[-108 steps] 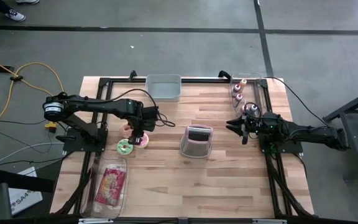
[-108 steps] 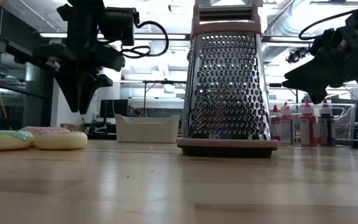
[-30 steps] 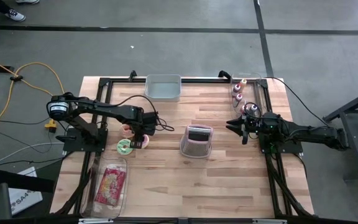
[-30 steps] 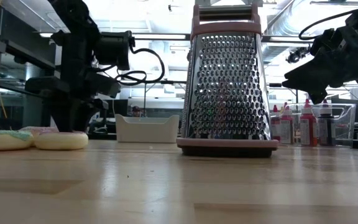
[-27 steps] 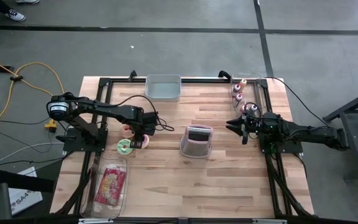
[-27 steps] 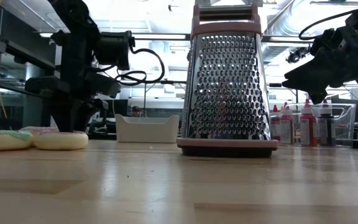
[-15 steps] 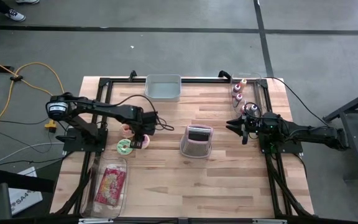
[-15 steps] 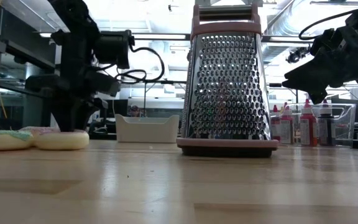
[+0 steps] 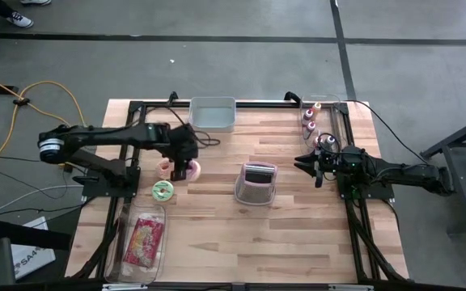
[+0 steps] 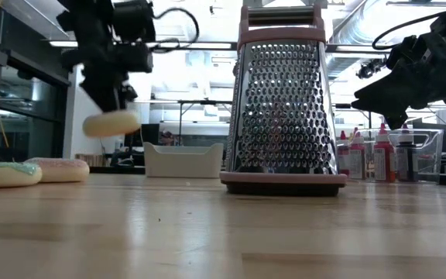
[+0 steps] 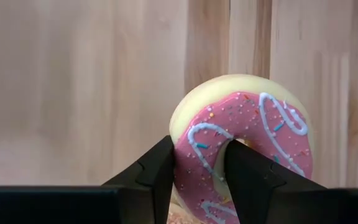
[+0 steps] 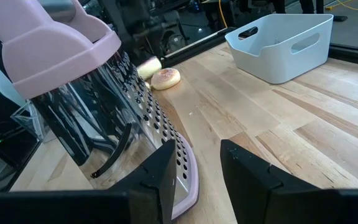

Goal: Pick & Place Food Item
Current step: Put the pink donut into the gray bin

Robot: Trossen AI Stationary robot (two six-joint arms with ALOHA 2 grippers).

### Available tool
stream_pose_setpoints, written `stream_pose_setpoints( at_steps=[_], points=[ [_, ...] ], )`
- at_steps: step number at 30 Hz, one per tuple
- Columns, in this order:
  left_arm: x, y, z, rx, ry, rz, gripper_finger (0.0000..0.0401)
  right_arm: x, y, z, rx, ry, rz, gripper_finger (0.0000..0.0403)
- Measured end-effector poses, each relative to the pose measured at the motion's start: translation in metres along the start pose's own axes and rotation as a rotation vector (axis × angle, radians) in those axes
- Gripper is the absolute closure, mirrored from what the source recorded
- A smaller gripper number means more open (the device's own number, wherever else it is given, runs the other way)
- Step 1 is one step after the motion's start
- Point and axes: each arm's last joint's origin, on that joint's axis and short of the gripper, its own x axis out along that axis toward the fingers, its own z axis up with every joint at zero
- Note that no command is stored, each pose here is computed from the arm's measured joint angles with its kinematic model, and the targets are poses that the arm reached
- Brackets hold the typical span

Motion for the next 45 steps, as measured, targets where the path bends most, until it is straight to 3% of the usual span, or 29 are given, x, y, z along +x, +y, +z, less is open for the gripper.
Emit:
stream_pose_setpoints(
  at_steps=[11, 21, 39, 45],
  points=[
    [-0.034, 0.0, 0.001, -0.092, -0.174, 0.036, 0.0277, 0.0, 0.0, 0.0, 0.0, 0.0, 0.0, 0.0289],
    [-0.036, 0.001, 0.004, -0.231, -0.214, 0.068, 0.0277, 0.0, 0.0, 0.0, 0.0, 0.0, 0.0, 0.0289],
    [-0.034, 0.002, 0.007, -0.313, -0.24, 0.064, 0.0277, 0.0, 0.0, 0.0, 0.0, 0.0, 0.0, 0.0289],
    [-0.025, 0.016, 0.014, -0.358, -0.238, 0.092, 0.0277, 0.0, 0.0, 0.0, 0.0, 0.0, 0.0, 0.0289]
  ],
)
